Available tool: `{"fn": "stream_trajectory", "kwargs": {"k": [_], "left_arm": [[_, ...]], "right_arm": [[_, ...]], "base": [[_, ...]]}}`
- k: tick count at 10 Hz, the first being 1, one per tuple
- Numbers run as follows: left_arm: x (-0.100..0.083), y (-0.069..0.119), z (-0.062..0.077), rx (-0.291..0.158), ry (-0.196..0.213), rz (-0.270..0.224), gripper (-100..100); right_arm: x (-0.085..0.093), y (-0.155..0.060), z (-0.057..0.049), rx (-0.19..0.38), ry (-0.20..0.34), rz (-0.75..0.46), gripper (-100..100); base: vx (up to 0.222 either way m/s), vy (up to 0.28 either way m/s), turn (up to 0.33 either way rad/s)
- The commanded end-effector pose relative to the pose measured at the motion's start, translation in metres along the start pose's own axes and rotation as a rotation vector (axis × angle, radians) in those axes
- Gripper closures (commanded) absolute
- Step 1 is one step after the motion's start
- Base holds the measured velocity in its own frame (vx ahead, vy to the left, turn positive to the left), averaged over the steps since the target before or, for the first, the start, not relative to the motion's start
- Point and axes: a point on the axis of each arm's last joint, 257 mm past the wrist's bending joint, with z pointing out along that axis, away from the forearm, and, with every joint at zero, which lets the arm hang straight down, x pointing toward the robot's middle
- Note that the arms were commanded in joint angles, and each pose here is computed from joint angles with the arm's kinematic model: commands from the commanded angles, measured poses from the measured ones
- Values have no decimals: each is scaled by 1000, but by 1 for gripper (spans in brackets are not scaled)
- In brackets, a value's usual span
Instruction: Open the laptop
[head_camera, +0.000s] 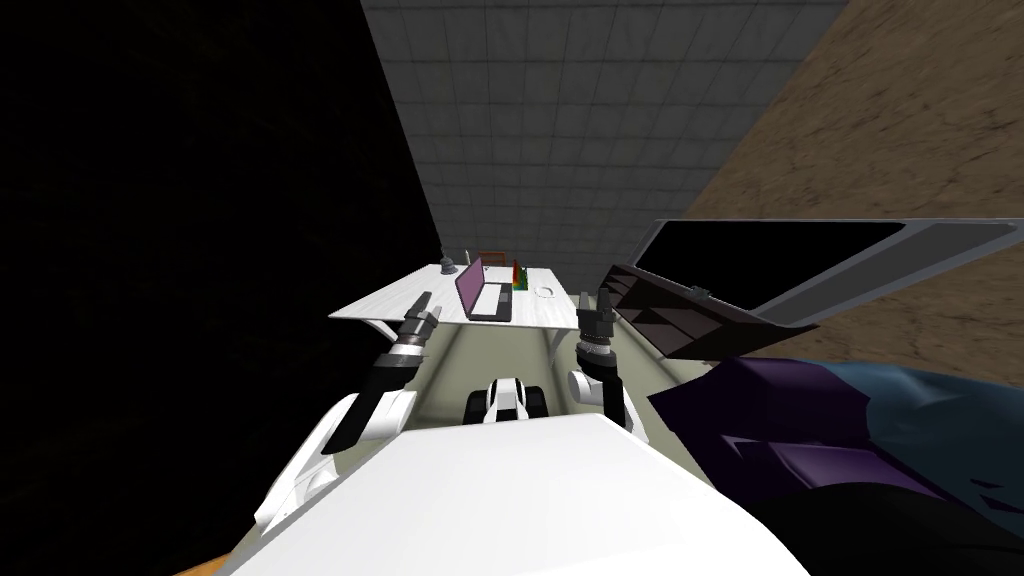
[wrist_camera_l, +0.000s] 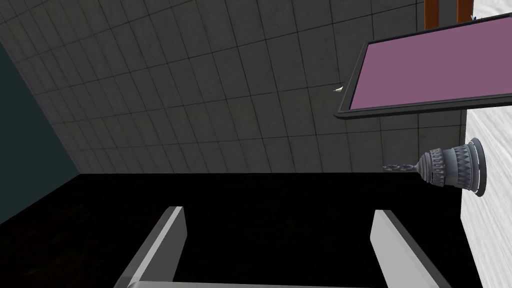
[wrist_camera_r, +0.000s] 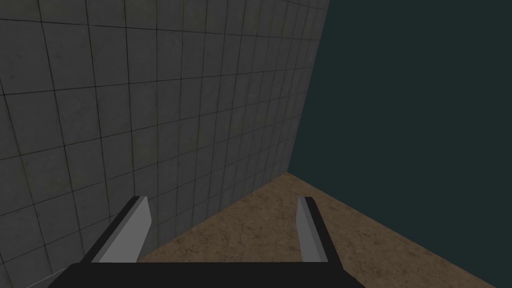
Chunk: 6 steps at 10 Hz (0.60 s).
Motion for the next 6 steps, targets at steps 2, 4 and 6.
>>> {"fn": "stream_trajectory", "kwargs": {"k": [2, 4, 6], "left_arm": [[-2, 11, 0, -71, 22, 54, -100], [-3, 18, 0, -111, 35, 89, -100], [-6, 25, -1, -152, 47, 127, -100]], "right_arm": [[0, 0, 0, 0, 0, 0, 0], [0, 0, 0, 0, 0, 0, 0], [0, 0, 0, 0, 0, 0, 0]], "base": [[64, -2, -44], [65, -3, -51], [79, -11, -49]]}}
